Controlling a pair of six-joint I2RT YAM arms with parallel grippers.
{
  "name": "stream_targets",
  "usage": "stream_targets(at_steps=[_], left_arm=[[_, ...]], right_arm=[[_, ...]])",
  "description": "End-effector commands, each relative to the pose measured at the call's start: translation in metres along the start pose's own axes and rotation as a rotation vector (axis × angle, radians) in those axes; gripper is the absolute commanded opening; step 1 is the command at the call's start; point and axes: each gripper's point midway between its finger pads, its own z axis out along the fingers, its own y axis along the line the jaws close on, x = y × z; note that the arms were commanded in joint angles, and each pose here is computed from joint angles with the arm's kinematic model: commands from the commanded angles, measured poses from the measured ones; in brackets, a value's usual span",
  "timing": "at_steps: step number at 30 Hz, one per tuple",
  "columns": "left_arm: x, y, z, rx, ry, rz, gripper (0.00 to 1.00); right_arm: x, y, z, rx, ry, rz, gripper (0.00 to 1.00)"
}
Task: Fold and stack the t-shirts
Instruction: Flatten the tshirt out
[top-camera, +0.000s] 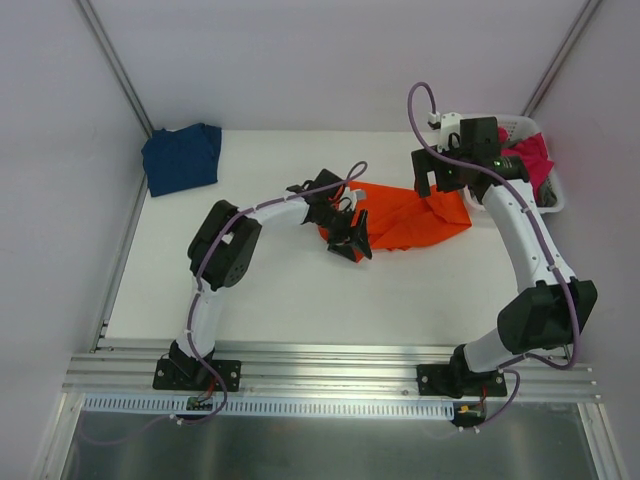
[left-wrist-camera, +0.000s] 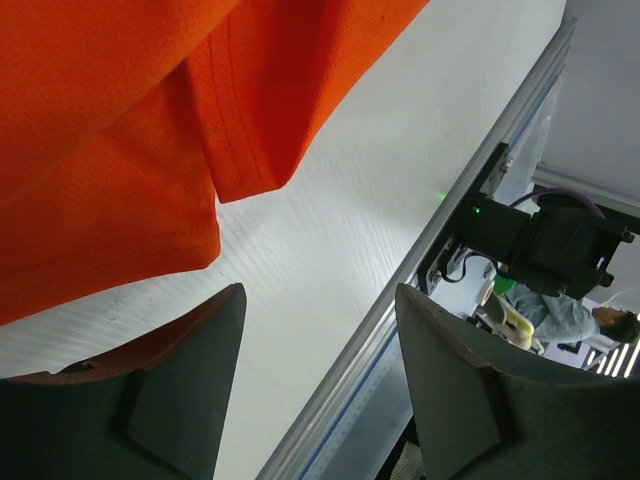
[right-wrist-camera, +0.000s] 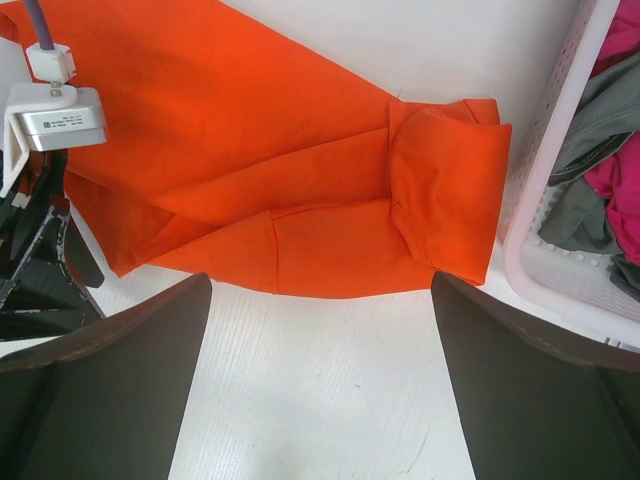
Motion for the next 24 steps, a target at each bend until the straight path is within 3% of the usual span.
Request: stream_targets(at_steps=[1,24], left_arm=[[-0.009,-0.013,-0.012,0.034,-0.037,0.003,0.62],[0.005,0.010,0.005,0.022,0.001,-0.101,0.62]], right_arm=[[-0.018,0.002,-0.020,0.010,-0.083,-0.012,0.97],[-0.020,0.000,-0.014,0.015,-0.078,-0.009,0.97]])
